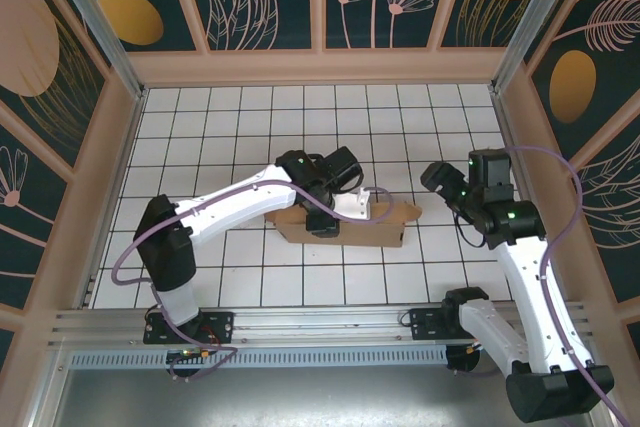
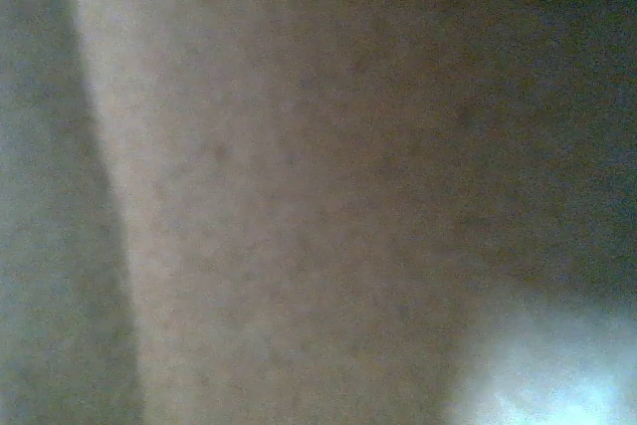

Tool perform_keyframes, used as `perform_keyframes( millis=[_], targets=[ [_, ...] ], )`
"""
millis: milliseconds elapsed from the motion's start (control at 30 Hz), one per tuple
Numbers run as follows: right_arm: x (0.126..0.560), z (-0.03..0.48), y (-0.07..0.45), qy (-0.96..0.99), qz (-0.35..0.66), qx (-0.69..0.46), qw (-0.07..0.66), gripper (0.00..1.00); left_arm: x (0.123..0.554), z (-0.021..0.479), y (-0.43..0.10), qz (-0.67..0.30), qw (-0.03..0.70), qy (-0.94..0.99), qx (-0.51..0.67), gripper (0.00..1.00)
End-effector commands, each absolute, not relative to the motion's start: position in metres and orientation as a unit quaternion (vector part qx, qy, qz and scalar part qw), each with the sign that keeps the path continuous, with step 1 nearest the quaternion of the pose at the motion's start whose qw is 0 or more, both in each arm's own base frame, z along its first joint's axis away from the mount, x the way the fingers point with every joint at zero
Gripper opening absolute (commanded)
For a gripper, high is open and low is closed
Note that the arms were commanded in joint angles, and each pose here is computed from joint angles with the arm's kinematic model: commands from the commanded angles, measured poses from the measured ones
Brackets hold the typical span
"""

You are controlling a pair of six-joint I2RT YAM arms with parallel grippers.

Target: Fold the paper box

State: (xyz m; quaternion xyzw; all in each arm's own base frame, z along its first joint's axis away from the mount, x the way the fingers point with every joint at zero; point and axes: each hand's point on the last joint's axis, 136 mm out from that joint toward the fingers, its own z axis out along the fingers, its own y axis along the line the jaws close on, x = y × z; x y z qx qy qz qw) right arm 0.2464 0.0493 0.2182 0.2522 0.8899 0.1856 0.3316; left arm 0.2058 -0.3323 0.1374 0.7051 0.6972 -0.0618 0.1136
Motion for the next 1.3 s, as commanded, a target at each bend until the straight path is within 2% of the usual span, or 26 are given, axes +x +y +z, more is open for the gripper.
perform_keyframes(
  millis=[0,67,167,500,1267],
  targets=[
    [0.243,0.215,0.056,0.89,0.201,0.245,0.328,0.88,0.189,0.123,-0.324,-0.072,0.069,0.677,0.729,0.45],
    [0.242,0.213,0.058,0.891,0.207,0.242,0.324,0.88,0.19,0.12,-0.325,-0.071,0.068,0.679,0.728,0.46],
    [0.241,0.212,0.06,0.891,0.211,0.239,0.323,0.88,0.194,0.113,-0.324,-0.063,0.064,0.682,0.726,0.55],
    [0.244,0.219,0.067,0.891,0.223,0.221,0.328,0.89,0.22,0.11,-0.325,-0.026,0.098,0.699,0.708,0.98],
    [0.248,0.246,0.066,0.884,0.221,0.207,0.357,0.94,0.238,0.17,-0.334,-0.017,0.186,0.704,0.685,0.99]
  ],
)
